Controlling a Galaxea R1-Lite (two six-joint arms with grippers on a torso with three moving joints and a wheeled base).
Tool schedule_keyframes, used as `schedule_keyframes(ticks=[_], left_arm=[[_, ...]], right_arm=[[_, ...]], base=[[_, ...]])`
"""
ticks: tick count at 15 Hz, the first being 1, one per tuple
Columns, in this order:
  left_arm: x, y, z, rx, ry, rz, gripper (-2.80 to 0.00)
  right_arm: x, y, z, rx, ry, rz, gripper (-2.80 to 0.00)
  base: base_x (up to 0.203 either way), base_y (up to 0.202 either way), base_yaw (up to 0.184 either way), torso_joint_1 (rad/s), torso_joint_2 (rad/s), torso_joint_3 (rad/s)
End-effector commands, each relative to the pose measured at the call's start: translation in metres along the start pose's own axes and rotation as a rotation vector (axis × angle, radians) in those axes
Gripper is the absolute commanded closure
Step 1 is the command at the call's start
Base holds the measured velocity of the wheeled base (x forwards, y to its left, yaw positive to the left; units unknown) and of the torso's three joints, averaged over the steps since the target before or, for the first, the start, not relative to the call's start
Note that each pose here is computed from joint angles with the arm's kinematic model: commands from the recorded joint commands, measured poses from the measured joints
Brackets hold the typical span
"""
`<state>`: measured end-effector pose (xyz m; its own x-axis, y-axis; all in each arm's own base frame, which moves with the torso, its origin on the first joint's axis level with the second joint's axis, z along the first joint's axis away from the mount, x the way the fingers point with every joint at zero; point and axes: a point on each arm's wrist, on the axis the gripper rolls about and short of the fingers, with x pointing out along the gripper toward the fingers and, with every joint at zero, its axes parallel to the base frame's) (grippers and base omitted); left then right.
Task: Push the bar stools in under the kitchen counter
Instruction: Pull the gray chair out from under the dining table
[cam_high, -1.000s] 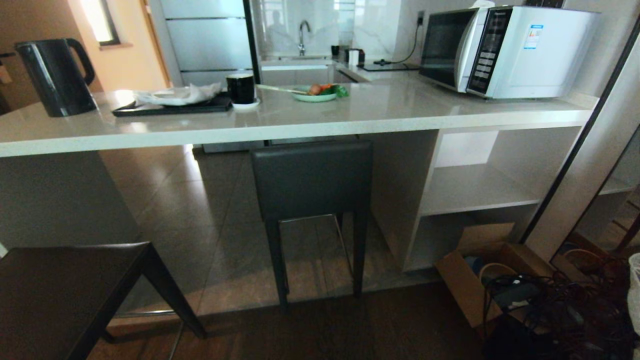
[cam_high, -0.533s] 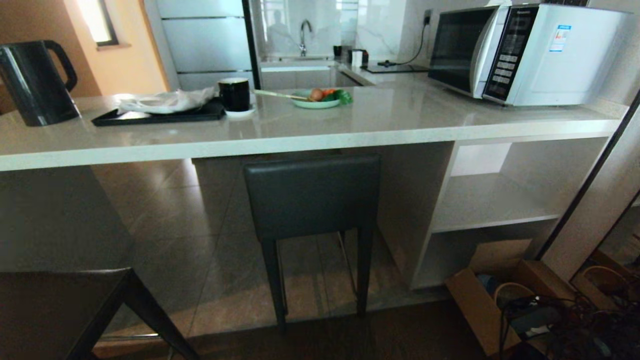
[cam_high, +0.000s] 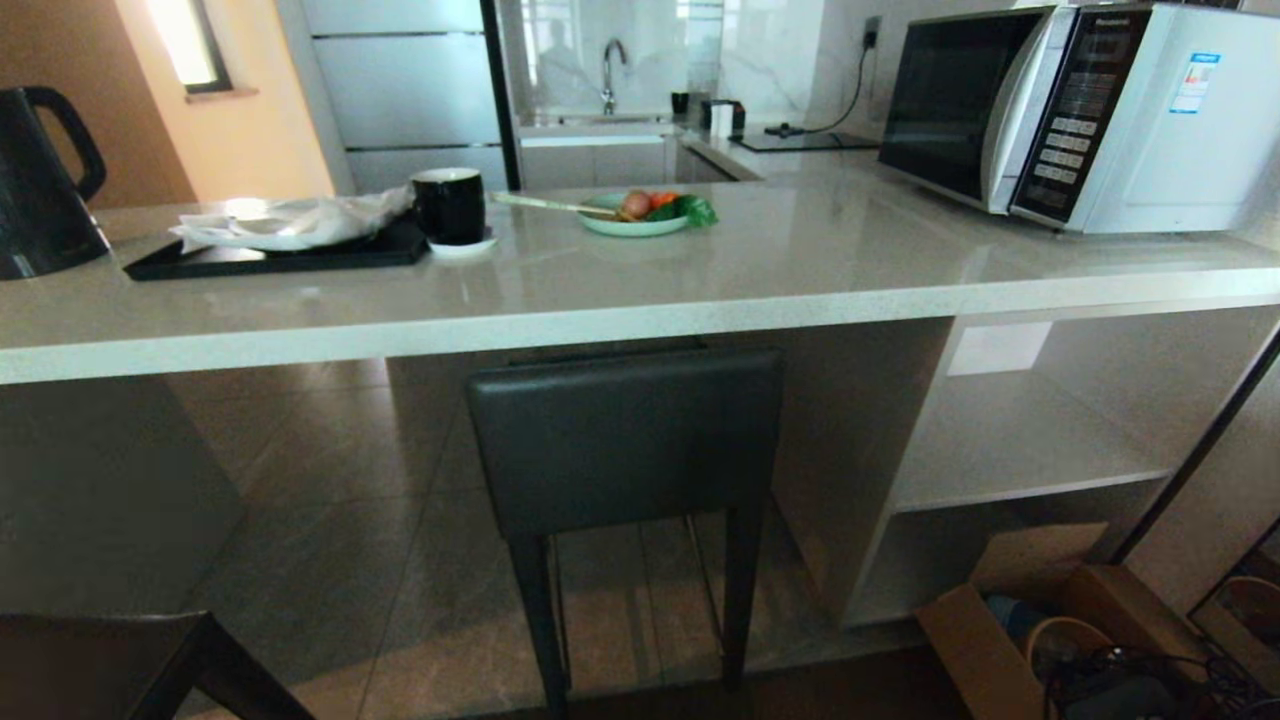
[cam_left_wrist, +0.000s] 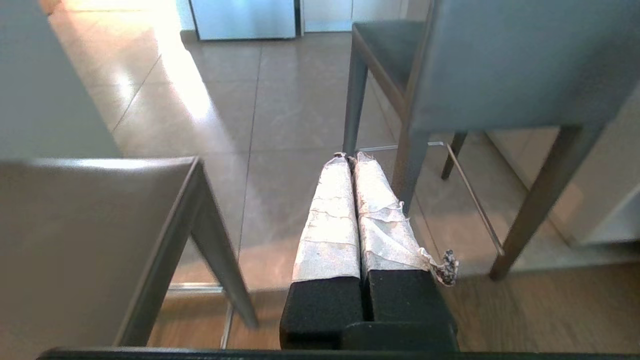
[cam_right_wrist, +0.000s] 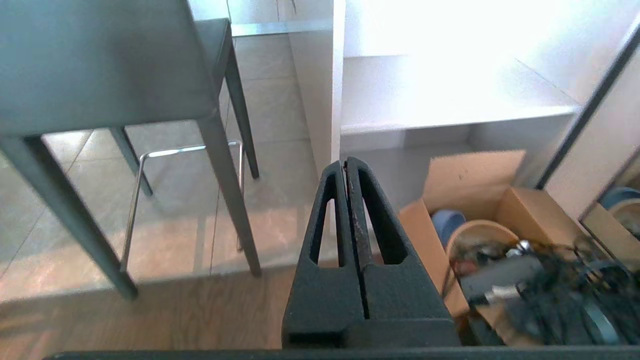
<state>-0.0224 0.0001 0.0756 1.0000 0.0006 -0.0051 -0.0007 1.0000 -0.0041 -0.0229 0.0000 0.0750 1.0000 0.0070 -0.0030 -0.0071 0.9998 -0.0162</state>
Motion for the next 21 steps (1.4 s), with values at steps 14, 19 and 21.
schedule_keyframes(ticks=[14,19,21], left_arm=[[0.0002,0.0000,-0.0004,0.000,0.002,0.001,0.00],[0.0001,0.0000,-0.0004,0.000,0.001,0.001,0.00],[0.0001,0.0000,-0.0004,0.000,0.001,0.001,0.00]], right_arm=[[0.0001,0.0004,0.0000,-0.036,0.001,0.019,0.00],[0.0001,0.0003,0.0002,-0.031,0.000,0.016,0.00],[0.0001,0.0004,0.0002,-0.031,0.000,0.018,0.00]], base=[[0.194,0.000,0.002,0.002,0.00,0.002],[0.061,0.000,0.000,0.001,0.00,0.001],[0.000,0.000,0.000,0.000,0.00,0.000]])
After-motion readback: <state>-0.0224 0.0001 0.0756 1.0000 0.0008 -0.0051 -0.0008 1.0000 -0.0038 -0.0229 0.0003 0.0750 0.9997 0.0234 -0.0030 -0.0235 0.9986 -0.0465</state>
